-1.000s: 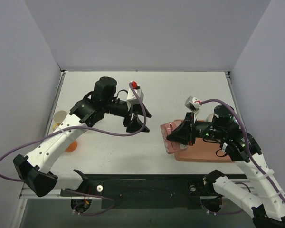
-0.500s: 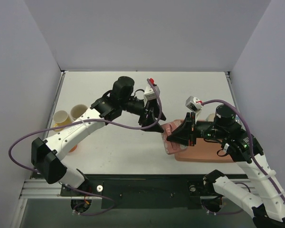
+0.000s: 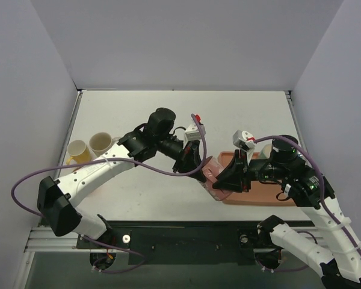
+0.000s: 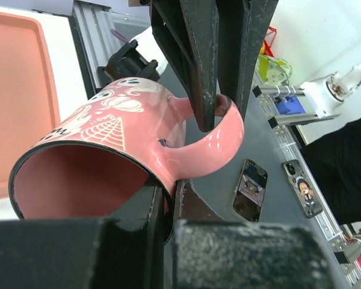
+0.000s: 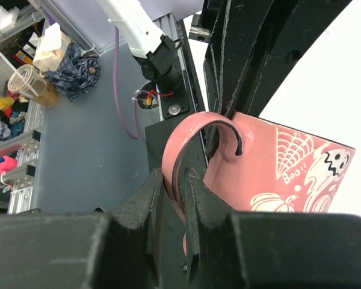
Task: Turn the mug right side up
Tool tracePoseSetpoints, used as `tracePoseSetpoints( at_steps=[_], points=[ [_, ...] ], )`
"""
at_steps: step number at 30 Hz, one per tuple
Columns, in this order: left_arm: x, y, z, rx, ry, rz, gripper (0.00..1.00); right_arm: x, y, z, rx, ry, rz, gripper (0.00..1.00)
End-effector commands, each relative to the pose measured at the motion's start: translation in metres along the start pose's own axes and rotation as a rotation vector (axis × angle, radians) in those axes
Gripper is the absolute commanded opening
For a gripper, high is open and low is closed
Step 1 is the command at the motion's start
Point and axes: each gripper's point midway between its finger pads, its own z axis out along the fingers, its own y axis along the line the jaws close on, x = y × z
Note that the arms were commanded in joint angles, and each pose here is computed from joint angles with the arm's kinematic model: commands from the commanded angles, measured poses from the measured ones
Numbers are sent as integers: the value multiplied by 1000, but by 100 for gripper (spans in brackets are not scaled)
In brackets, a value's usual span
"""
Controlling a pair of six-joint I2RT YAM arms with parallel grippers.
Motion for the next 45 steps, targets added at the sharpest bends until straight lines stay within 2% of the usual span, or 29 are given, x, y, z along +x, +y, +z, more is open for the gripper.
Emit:
tracePoseSetpoints(
  at_steps=[1,3,4,5,6,9,10,11,14,15,16,17,21,27,30,34,40,44,45],
  points=[
    [-4,7,-17,-145,-16,50,0,-25,-24,-2,119,-89,-109,0],
    [0,34,-35,-342,20,70,0,-10,-55,-6,275,-52,-70,3],
    [-1,39,-42,-394,32,78,0,-1,-81,-14,421,-32,-42,20],
    [7,54,-57,-508,73,66,0,8,-97,-18,503,-14,-8,27],
    [18,61,-68,-577,111,25,0,13,-116,-27,620,-4,14,41],
    [37,94,-118,-887,207,-21,0,34,-149,-40,808,29,90,51],
    [46,94,-132,-943,242,-41,0,36,-157,-48,873,22,110,54],
    [59,103,-155,-1066,296,-54,0,37,-160,-50,899,15,125,59],
    [92,104,-218,-1328,396,-103,0,40,-170,-59,992,-10,178,63],
    [107,103,-232,-1383,436,-130,0,42,-172,-60,1004,-13,187,67],
    [116,97,-245,-1422,447,-164,0,43,-176,-62,1028,-30,201,88],
    [129,95,-253,-1450,471,-199,0,45,-178,-63,1041,-36,208,94],
    [172,79,-272,-1507,523,-316,0,46,-188,-65,1094,-77,235,95],
    [203,75,-305,-1602,537,-388,0,40,-195,-74,1160,-115,253,95],
    [206,77,-307,-1560,494,-398,0,38,-199,-86,1231,-141,260,95],
    [217,81,-308,-1503,501,-401,0,41,-206,-120,1427,-173,331,99],
    [222,85,-298,-1370,415,-366,0,57,-215,-175,1660,-271,588,100],
    [238,85,-299,-1334,425,-384,0,64,-213,-211,1815,-351,703,100],
    [239,86,-300,-1337,433,-378,0,61,-212,-219,1849,-412,736,100]
  ],
)
